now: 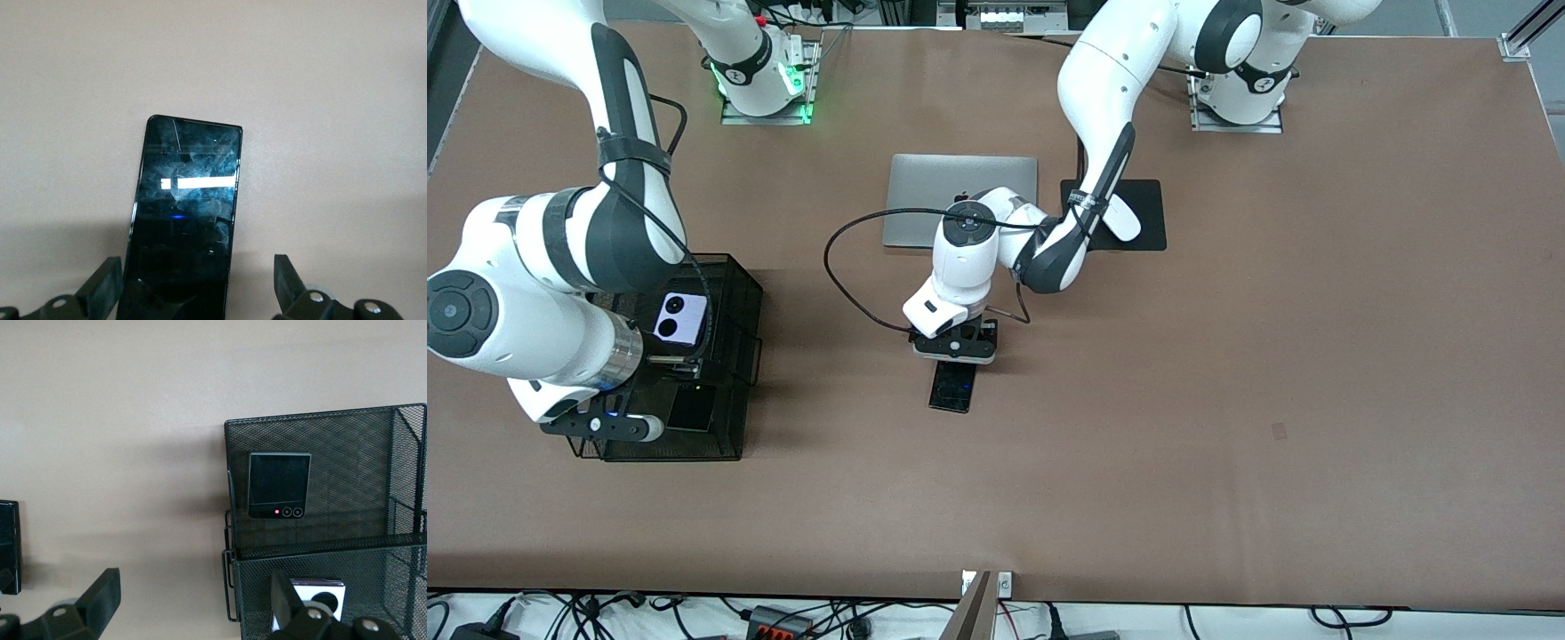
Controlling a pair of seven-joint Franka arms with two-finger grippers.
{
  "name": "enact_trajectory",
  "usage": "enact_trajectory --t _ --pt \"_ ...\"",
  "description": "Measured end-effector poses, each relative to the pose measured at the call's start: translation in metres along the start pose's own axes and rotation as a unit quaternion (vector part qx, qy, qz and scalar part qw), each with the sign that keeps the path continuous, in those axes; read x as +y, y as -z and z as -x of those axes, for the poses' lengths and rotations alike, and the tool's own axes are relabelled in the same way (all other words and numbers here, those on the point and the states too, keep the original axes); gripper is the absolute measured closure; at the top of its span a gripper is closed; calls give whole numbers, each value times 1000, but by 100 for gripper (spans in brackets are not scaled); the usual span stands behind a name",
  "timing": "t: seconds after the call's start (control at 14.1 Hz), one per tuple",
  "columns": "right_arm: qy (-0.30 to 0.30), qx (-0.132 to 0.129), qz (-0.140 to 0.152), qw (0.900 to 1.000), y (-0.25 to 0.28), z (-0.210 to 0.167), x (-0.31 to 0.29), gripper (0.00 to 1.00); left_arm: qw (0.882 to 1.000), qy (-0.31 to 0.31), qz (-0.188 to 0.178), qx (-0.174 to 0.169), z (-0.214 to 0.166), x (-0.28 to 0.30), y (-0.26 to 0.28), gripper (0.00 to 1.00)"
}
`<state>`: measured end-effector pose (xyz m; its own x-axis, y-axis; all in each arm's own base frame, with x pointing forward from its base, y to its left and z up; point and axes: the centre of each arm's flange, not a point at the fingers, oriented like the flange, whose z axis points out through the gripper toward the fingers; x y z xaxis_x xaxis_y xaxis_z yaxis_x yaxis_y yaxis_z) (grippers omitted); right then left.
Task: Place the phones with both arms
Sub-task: 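Lower the tall black phone onto the table and open the left gripper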
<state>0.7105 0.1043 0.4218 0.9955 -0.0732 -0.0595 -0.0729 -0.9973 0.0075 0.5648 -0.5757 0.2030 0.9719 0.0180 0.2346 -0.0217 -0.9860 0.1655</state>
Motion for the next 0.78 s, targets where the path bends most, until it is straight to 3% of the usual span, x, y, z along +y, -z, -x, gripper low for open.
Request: enact_trajectory --t 0.21,0.42,0.78 --pt "6 -1 0 1000 -2 2 -8 0 1000 12 5 16 -21 -8 16 0" --pt "12 -1 1 1000 -2 8 -33 0 999 29 19 27 -70 -42 56 0" --pt "19 -8 0 1000 -12 18 -71 0 1000 19 18 -3 -139 -143 133 0"
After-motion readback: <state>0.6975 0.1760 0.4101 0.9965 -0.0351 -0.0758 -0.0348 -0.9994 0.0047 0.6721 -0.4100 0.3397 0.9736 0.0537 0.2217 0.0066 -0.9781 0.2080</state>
